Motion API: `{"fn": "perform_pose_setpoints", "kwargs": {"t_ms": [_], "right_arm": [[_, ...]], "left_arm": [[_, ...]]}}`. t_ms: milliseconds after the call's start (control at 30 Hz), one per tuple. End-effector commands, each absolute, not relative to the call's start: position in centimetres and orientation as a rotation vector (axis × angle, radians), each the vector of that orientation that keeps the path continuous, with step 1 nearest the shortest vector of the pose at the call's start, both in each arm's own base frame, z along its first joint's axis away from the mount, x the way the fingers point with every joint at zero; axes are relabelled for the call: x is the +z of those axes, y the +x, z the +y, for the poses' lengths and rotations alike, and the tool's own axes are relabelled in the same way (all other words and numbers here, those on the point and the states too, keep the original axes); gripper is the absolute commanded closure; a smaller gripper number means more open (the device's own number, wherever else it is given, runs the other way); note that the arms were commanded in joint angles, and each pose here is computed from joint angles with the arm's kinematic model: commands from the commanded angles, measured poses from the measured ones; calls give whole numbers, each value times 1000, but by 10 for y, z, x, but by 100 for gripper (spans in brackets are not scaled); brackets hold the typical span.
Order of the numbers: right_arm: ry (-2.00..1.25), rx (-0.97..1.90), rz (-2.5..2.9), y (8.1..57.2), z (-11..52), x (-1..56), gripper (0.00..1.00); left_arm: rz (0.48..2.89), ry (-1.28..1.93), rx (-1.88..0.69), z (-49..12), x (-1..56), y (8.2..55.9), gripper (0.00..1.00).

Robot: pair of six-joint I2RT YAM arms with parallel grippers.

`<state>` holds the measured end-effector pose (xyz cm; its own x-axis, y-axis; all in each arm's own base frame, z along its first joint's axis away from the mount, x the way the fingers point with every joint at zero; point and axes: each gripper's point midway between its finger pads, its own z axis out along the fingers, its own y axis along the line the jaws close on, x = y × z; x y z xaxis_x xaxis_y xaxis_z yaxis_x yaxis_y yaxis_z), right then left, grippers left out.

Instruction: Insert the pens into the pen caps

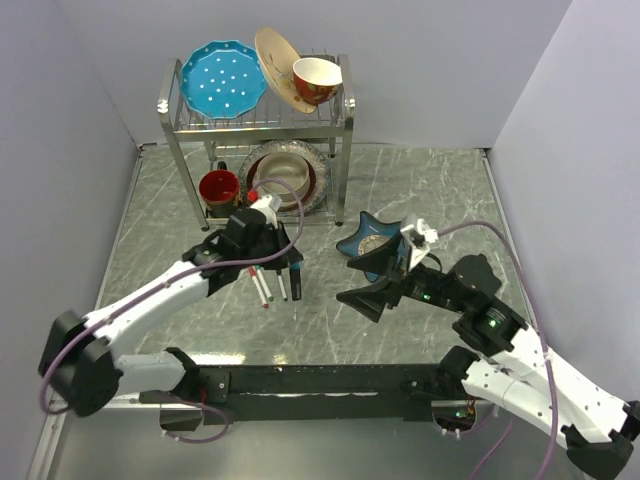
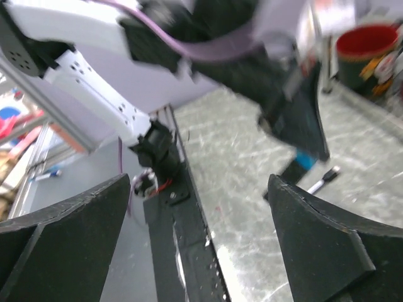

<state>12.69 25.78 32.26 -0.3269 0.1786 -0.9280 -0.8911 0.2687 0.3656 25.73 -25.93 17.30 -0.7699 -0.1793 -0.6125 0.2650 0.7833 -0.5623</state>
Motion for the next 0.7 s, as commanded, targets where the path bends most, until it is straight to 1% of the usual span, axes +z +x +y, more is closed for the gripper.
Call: {"fn": "perform_pose_setpoints", "kwargs": {"t_ms": [0, 133, 200, 333, 500, 600, 633, 667], "right_arm": [[-648, 1176, 1514, 137, 246, 323, 1], [-642, 1154, 1516, 138, 242, 323, 0], [-641, 1153, 1514, 139, 242, 320, 0], [-631, 1128, 1532, 143, 241, 315, 0], [-631, 1127, 1545, 144, 242, 312, 0], [-628, 1122, 1553, 144, 242, 310, 0], [-627, 1118, 1556, 145, 241, 310, 0], [-624, 1117, 1558, 145, 241, 310, 0]], "left_arm": [[2286, 3, -931, -275, 150, 278, 99], [2370, -34, -916, -282, 115, 291, 99], [2376, -57, -946, -287, 111, 295, 98], [2415, -104, -919, -292, 88, 306, 90], [2475, -168, -803, -283, 60, 318, 87], [2479, -203, -767, -277, 53, 322, 82], [2482, -209, -759, -277, 51, 323, 77], [2478, -212, -754, -276, 52, 324, 75]]}}
